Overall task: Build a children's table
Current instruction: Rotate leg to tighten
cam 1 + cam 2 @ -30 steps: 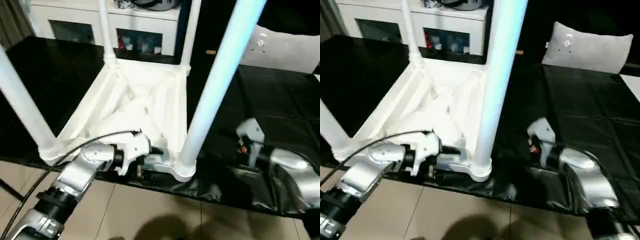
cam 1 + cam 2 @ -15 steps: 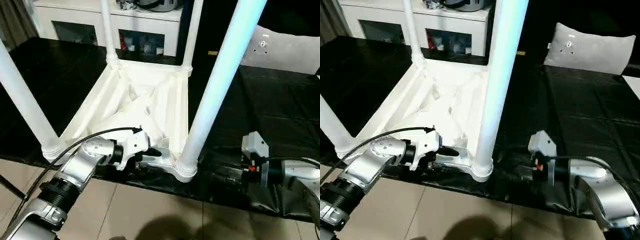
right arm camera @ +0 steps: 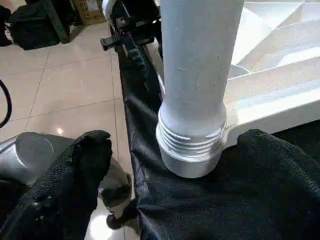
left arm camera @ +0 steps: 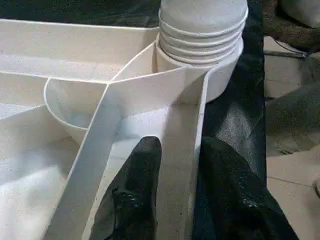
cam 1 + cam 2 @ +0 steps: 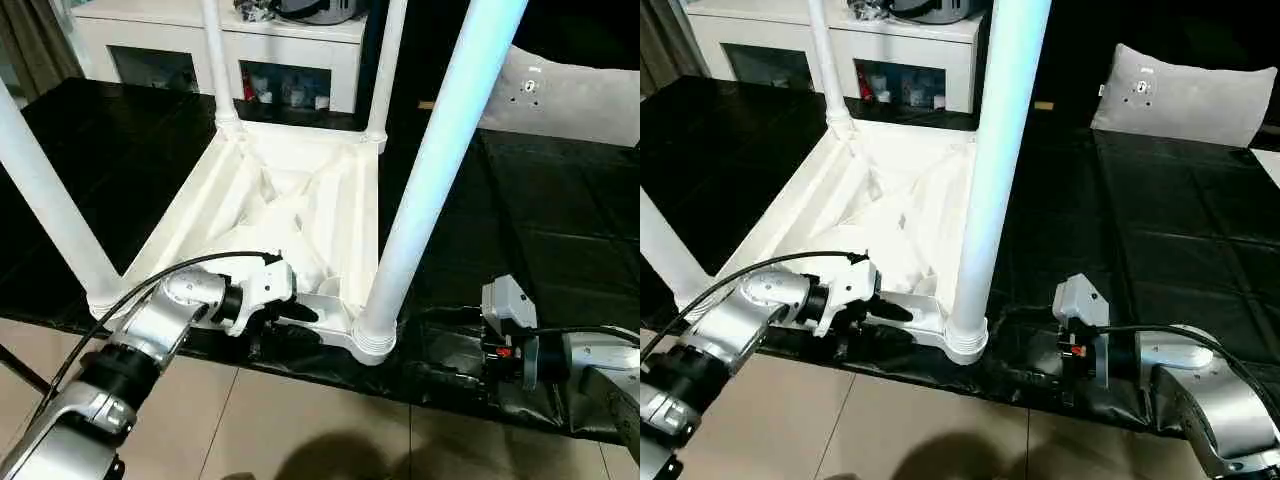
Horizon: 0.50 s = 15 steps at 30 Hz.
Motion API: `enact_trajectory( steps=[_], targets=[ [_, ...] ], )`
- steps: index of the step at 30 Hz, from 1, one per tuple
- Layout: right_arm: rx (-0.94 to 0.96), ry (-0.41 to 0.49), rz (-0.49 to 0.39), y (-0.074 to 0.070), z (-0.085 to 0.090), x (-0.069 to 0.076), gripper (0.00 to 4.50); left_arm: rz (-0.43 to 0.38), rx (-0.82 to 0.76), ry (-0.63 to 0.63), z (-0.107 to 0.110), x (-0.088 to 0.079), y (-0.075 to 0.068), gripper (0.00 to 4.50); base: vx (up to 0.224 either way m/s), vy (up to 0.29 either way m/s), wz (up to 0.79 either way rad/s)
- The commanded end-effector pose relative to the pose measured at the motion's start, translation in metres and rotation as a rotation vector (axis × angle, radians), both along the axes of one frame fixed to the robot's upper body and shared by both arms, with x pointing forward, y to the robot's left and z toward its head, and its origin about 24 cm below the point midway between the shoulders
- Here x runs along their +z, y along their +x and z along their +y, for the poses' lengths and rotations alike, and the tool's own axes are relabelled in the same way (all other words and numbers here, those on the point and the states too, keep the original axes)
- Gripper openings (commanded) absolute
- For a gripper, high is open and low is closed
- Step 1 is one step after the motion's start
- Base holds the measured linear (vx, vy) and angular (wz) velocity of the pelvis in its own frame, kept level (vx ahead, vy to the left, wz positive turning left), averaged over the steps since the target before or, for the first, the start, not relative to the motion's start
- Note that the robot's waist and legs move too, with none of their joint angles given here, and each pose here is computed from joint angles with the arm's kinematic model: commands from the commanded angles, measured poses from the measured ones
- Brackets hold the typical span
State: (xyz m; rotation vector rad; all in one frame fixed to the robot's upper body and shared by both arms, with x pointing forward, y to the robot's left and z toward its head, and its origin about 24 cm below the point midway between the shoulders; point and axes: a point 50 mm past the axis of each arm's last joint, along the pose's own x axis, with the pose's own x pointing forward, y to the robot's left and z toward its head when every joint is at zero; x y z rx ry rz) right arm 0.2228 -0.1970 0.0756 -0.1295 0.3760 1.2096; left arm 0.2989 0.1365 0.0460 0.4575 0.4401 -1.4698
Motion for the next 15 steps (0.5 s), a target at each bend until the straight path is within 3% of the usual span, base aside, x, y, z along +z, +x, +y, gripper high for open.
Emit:
enact_trajectory(
  steps=[1,12,15],
  targets=[
    [0.027,-0.003,-0.026,0.001,0.004,0.007,4.50,0.002,-0.016,0.031,0.000,-0.002,0.000,1.12,0.000,0.000,0.00],
    [0.031,-0.017,-0.081,0.013,0.011,0.010,4.50,0.028,-0.033,0.044,-0.003,-0.005,0.002,0.13,0.000,0.000,0.00],
    [0.053,0.044,-0.048,0.023,0.017,0.010,4.33,0.011,-0.058,-0.004,-0.008,-0.001,0.002,0.00,0.000,0.000,0.00]
  ],
)
